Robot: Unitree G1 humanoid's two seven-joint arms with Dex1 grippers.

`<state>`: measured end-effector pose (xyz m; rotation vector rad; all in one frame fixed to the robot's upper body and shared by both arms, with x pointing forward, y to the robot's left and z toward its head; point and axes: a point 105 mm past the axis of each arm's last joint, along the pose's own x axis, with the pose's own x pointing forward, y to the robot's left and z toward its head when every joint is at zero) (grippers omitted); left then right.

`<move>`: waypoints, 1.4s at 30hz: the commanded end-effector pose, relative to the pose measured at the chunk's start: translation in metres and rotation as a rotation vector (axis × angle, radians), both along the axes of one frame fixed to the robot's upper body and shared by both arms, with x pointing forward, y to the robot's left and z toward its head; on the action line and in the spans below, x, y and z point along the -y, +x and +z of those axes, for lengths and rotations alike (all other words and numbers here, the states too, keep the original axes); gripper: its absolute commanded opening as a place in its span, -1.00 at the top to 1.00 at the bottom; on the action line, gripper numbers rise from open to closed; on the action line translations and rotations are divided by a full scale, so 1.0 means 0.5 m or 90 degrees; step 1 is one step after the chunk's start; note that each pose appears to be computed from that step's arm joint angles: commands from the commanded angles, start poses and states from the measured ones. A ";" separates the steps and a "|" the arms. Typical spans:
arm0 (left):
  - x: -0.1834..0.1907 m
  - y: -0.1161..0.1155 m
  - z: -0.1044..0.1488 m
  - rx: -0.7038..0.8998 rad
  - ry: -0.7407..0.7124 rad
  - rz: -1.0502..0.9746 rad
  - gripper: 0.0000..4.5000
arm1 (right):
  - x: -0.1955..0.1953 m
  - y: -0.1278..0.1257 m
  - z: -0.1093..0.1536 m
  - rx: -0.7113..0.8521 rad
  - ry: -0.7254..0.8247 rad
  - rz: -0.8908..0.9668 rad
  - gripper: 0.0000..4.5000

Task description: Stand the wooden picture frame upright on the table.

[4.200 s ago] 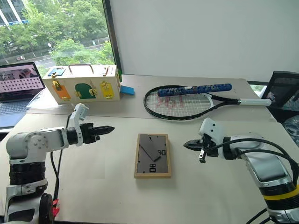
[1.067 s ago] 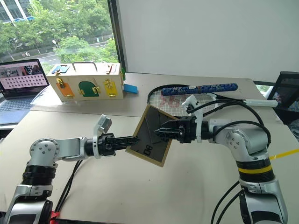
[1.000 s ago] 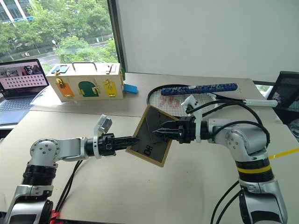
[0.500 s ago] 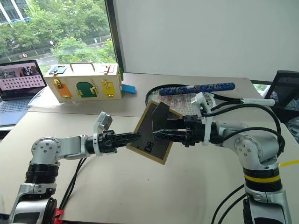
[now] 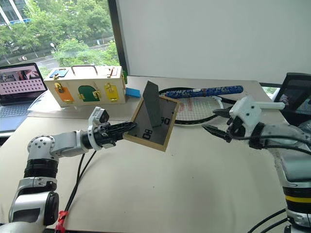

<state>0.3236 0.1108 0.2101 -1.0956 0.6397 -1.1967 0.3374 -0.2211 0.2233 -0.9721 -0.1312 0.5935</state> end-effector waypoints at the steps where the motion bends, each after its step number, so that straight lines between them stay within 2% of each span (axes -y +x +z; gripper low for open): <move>1: 0.012 -0.009 0.033 0.024 -0.029 -0.033 0.48 | -0.028 -0.008 0.005 0.175 -0.151 0.059 -0.50; 2: 0.015 -0.009 0.033 0.022 -0.027 -0.039 0.48 | -0.032 -0.011 0.003 0.262 -0.236 0.061 -0.50; 5: 0.023 -0.009 0.031 0.015 -0.017 -0.054 0.48 | -0.047 -0.018 -0.005 0.399 -0.320 0.104 -0.50; 10: 0.033 -0.019 0.032 0.008 -0.017 -0.094 0.48 | -0.095 -0.022 0.017 0.567 -0.353 0.161 -0.50; 17: 0.043 -0.033 0.027 -0.001 0.004 -0.144 0.48 | -0.141 -0.031 0.026 0.697 -0.379 0.249 -0.50; 26: 0.042 -0.031 0.028 0.004 0.006 -0.146 0.48 | -0.156 -0.041 0.012 0.736 -0.385 0.292 -0.50; 29: 0.043 -0.033 0.023 0.003 0.013 -0.149 0.48 | -0.153 -0.041 0.009 0.730 -0.385 0.294 -0.18; 33: 0.045 -0.034 0.022 0.008 0.021 -0.152 0.48 | -0.155 -0.043 0.011 0.728 -0.377 0.298 0.38; 42: 0.045 -0.034 -0.001 0.076 0.118 -0.113 0.48 | -0.145 -0.043 0.022 0.710 -0.352 0.289 0.41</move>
